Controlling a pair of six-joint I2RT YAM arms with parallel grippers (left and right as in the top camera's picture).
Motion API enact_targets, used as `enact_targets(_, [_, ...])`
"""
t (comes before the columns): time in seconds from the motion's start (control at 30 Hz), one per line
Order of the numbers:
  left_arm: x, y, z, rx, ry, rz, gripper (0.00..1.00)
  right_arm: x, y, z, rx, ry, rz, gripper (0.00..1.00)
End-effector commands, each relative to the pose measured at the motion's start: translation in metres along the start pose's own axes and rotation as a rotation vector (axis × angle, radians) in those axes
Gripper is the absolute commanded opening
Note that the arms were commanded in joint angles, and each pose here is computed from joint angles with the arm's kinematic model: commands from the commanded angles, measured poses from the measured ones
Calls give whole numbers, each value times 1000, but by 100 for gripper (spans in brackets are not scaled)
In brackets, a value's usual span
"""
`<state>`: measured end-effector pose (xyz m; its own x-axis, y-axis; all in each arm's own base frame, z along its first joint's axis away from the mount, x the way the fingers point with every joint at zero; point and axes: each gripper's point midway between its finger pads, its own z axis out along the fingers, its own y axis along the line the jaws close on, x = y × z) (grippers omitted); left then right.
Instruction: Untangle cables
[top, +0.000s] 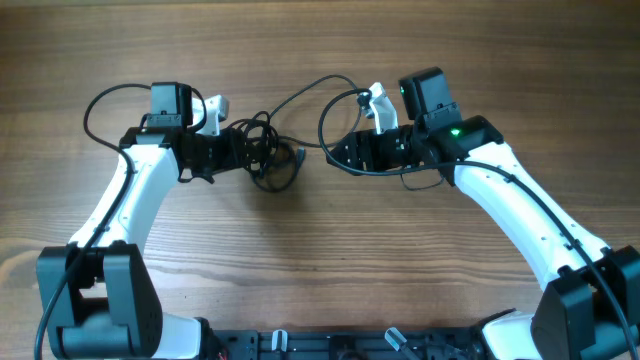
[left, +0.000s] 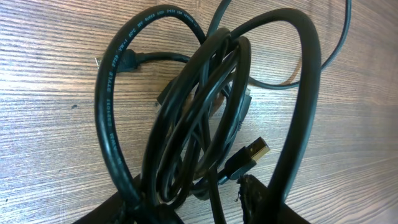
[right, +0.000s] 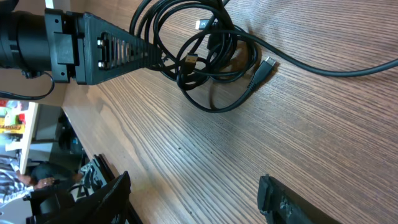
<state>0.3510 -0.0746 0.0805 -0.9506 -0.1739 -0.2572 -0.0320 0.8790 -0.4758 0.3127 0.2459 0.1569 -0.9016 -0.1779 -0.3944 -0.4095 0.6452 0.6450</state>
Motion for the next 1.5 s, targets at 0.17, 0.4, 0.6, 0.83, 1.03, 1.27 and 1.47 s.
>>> enact_targets(0.17, [-5,12,-21,-135,-28,-174,84,0,-1,3,-1,7,-46,68])
enact_targets(0.4, [-27,-18,-29,-125,-125,-67,83,-1,-6,3,32,-1,-47,68])
enact_targets(0.6, [-31,-32,4,-315,-184,92,70,-2,-7,3,38,-3,-48,69])
enact_targets(0.83, [-55,-42,1,-334,-277,107,4,-1,-8,3,43,-2,-45,72])
enact_targets(1.03, [-80,-110,-110,-20,-511,-149,4,7,-5,19,-48,56,71,81])
enact_targets(1.27, [-62,-166,-226,516,-526,-115,4,-18,39,27,-400,-14,-186,83])
enact_targets(1.47, [-50,-184,-239,734,-334,-307,4,-45,52,21,-429,-133,-331,86])
